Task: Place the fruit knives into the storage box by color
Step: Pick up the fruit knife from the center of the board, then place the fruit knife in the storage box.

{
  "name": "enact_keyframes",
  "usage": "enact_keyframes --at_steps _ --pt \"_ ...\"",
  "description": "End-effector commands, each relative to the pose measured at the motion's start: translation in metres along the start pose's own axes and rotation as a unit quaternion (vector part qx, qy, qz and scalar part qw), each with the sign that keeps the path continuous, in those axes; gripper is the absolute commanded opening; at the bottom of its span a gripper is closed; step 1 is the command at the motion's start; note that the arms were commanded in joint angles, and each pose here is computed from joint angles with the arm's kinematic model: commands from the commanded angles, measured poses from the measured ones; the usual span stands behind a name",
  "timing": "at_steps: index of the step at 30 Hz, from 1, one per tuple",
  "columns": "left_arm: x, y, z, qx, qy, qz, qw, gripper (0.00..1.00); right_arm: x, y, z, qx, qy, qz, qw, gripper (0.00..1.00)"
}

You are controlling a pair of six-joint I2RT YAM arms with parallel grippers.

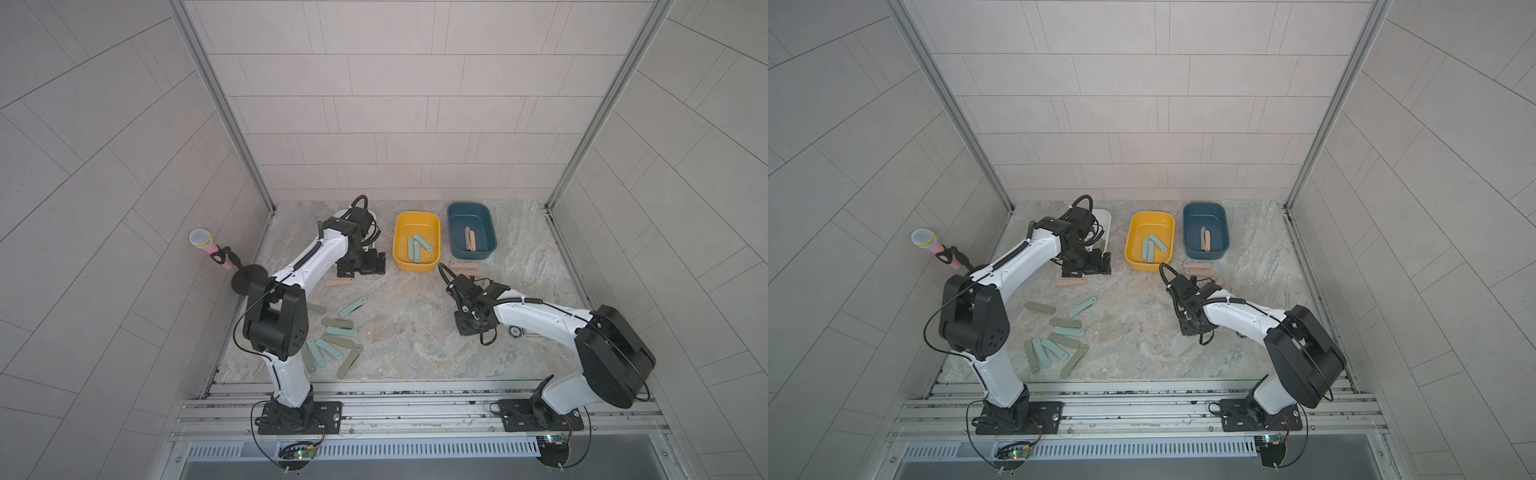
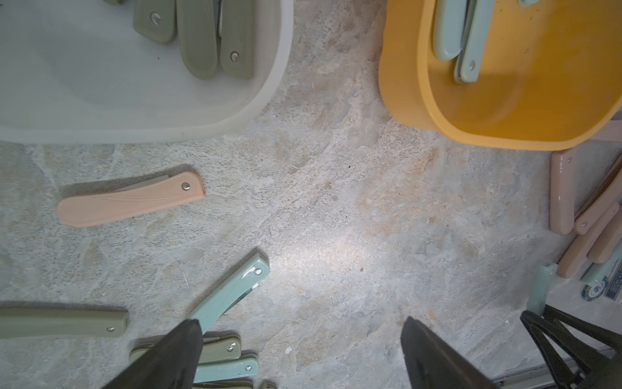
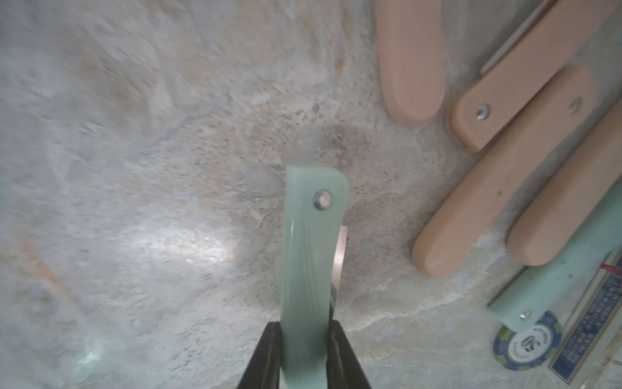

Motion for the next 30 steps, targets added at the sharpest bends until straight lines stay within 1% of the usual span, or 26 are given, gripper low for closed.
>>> enact_keyframes --at_steps 1,3,5,10,16,21,23,26,30 --pt "0.005 0.000 -0.013 0.000 -0.016 -0.008 1.000 1.00 -0.016 0.004 -0.033 -0.021 -0.047 0.006 0.999 0.18" --pt "0.004 0.000 -0.015 0.002 -0.020 -0.010 1.000 1.00 -0.036 0.010 -0.045 -0.034 -0.084 -0.001 0.996 0.17" --pt "0.004 0.000 -0.014 0.002 -0.021 -0.012 1.000 1.00 -0.058 0.014 -0.052 -0.034 -0.107 -0.008 0.994 0.17" --pt "0.003 0.002 -0.010 -0.014 -0.015 -0.014 1.000 1.00 -0.123 0.022 -0.052 -0.054 -0.124 -0.023 0.991 0.16" --pt "0.006 0.007 -0.007 -0.034 -0.006 -0.010 0.999 1.00 -0.189 0.024 -0.036 -0.068 -0.145 -0.022 0.987 0.16" --pt "0.013 0.015 -0.002 -0.054 0.004 -0.006 0.998 1.00 -0.215 0.025 -0.013 -0.075 -0.139 -0.013 0.987 0.17" --pt "0.016 0.017 -0.001 -0.060 0.008 -0.004 0.998 1.00 -0.221 0.026 -0.008 -0.073 -0.140 -0.013 0.987 0.20" --pt "0.022 0.023 0.004 -0.074 0.014 0.001 0.997 1.00 -0.226 0.026 -0.007 -0.072 -0.140 -0.012 0.988 0.28" --pt "0.034 0.039 0.014 -0.122 0.031 0.015 0.992 1.00 -0.223 0.023 -0.026 -0.074 -0.151 -0.016 0.986 0.44"
Point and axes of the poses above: each gripper's point midway between its finger pads, its own z axis out along the fingers, its own y axis along the line the jaws close on, x = y × z, the point moved 9 cm from there along -z, back along the fingers, and after that the axes turned 9 degrees about -z, right-handed, at the moved point
